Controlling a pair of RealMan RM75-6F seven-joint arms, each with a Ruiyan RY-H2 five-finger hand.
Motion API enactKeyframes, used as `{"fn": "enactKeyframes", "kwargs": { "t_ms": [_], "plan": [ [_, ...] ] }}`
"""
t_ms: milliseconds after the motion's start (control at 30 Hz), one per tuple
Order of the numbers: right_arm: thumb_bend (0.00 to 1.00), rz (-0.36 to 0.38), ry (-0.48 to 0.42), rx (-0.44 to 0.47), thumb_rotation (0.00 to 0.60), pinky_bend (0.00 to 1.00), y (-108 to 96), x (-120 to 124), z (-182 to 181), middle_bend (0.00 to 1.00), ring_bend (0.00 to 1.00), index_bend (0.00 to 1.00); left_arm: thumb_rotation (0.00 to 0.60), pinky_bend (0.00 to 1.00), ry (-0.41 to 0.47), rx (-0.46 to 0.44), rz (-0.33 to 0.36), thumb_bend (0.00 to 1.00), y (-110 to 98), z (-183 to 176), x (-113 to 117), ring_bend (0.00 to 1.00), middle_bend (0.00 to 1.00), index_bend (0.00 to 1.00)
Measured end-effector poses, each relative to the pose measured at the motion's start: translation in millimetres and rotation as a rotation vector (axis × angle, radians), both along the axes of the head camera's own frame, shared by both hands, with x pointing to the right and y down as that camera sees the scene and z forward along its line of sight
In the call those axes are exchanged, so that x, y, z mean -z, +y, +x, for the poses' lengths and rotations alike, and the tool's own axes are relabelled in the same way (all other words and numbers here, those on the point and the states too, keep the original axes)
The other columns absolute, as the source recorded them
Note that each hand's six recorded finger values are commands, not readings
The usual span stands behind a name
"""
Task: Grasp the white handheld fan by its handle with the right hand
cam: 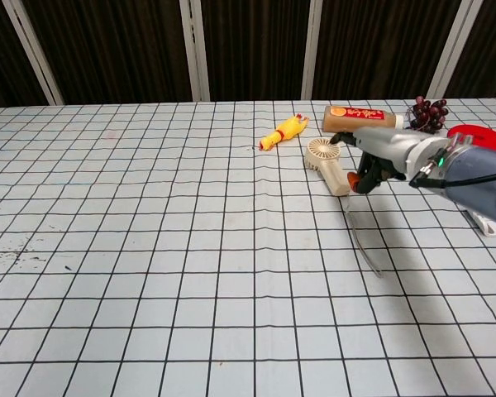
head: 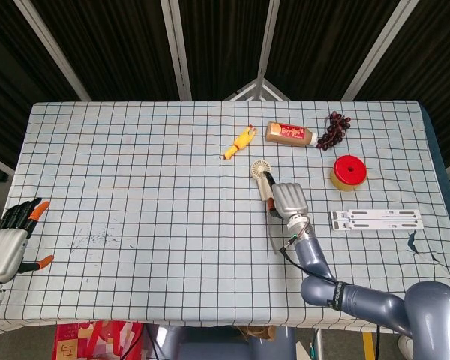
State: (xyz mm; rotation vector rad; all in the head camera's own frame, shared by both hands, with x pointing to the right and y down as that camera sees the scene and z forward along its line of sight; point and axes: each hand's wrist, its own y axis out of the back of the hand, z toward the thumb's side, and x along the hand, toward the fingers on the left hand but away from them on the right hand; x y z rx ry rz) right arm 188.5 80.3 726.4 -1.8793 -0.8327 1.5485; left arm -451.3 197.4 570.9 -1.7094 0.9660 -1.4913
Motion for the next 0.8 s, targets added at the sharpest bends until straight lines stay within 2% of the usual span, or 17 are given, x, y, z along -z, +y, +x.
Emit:
{"fn": "enactKeyframes", "kwargs": {
  "t_ms": [67, 133, 233, 333, 400, 500, 633, 733, 800],
  "plan": [
    [0.65, 0.064, -0.023, -0.004, 0.600, 0.56, -9.3, 16.1, -1.9, 0.69, 0.68, 0.01, 0.600, 0.00, -0.001, 0.000, 0.002, 0.03, 0.2, -0.1, 0.3, 0.00, 0.00, 0.00],
    [0.65, 0.123, -0.050, -0.007, 0.600, 0.38, -15.8, 34.0, -1.9, 0.49, 0.47, 0.00, 0.600, 0.00, -0.002, 0.002, 0.002, 0.03, 0.5, -0.5, 0.3, 0.00, 0.00, 0.00],
    [0.61, 0.187, -0.077, 0.007, 0.600, 0.19, -18.7, 59.2, 4.9, 0.24, 0.19, 0.00, 0.600, 0.00, 0.000, 0.005, 0.002, 0.03, 0.8, -1.2, 0.9, 0.00, 0.00, 0.00],
    [0.53, 0.235, -0.070, 0.029, 0.600, 0.05, -13.1, 83.8, 26.5, 0.05, 0.02, 0.00, 0.600, 0.00, -0.001, 0.005, 0.006, 0.03, 1.5, -2.3, 1.9, 0.00, 0.00, 0.00],
    [0.50, 0.252, -0.044, 0.043, 0.600, 0.01, -3.8, 96.8, 47.3, 0.00, 0.00, 0.00, 0.600, 0.00, 0.001, 0.005, 0.009, 0.03, 1.9, -2.4, 2.7, 0.00, 0.00, 0.00],
    [0.46, 0.262, 0.033, 0.062, 0.600, 0.00, 22.6, 116.7, 93.0, 0.00, 0.00, 0.00, 0.600, 0.00, 0.001, -0.001, 0.015, 0.03, 2.8, -2.0, 3.9, 0.00, 0.00, 0.00],
    [0.44, 0.249, 0.148, 0.044, 0.600, 0.00, 73.5, 143.4, 160.8, 0.00, 0.00, 0.00, 0.600, 0.00, -0.008, -0.007, 0.030, 0.03, 3.4, -2.3, 5.7, 0.00, 0.00, 0.00],
    [0.44, 0.254, 0.182, 0.009, 0.600, 0.00, 111.3, 161.2, 196.1, 0.00, 0.00, 0.00, 0.600, 0.00, -0.016, -0.008, 0.041, 0.03, 4.6, -2.6, 6.5, 0.00, 0.00, 0.00],
    [0.44, 0.264, 0.186, -0.014, 0.600, 0.00, 129.0, 170.6, 212.9, 0.00, 0.00, 0.00, 0.600, 0.00, -0.027, -0.012, 0.046, 0.03, 6.1, -2.7, 6.5, 0.00, 0.00, 0.00]
  ]
}}
